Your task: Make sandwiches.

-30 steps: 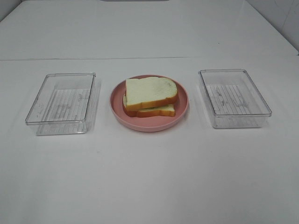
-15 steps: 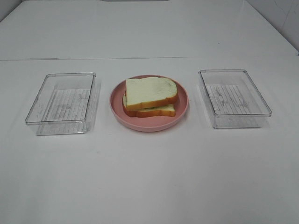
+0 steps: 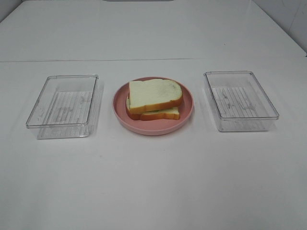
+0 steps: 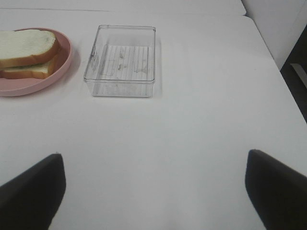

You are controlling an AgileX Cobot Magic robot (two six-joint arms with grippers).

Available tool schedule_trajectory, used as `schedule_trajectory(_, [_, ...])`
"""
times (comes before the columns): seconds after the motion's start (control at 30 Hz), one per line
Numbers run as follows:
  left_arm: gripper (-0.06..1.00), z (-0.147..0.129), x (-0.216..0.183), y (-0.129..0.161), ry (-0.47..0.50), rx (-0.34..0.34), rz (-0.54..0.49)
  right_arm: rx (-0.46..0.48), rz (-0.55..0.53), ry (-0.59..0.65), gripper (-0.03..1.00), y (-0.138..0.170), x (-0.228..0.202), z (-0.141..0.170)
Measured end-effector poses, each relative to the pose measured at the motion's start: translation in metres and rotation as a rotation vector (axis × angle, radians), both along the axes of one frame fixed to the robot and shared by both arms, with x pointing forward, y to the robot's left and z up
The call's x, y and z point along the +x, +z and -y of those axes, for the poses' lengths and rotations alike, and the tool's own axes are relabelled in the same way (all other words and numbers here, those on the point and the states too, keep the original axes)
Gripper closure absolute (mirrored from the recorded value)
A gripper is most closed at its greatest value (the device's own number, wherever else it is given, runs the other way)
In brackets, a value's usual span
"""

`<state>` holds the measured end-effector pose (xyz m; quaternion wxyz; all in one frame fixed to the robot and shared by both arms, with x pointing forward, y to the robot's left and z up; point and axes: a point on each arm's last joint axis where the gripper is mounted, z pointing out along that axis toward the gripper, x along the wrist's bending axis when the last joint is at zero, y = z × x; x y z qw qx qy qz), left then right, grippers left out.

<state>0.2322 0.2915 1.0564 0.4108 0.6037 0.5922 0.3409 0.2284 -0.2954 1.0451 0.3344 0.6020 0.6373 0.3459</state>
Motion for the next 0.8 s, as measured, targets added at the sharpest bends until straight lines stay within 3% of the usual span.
schedule_trajectory(0.8, [-0.04,0.0002,0.0,0.0,-0.002,-0.002,0.0,-0.001,0.0,-0.001,0.03,0.0,0.0,0.0001])
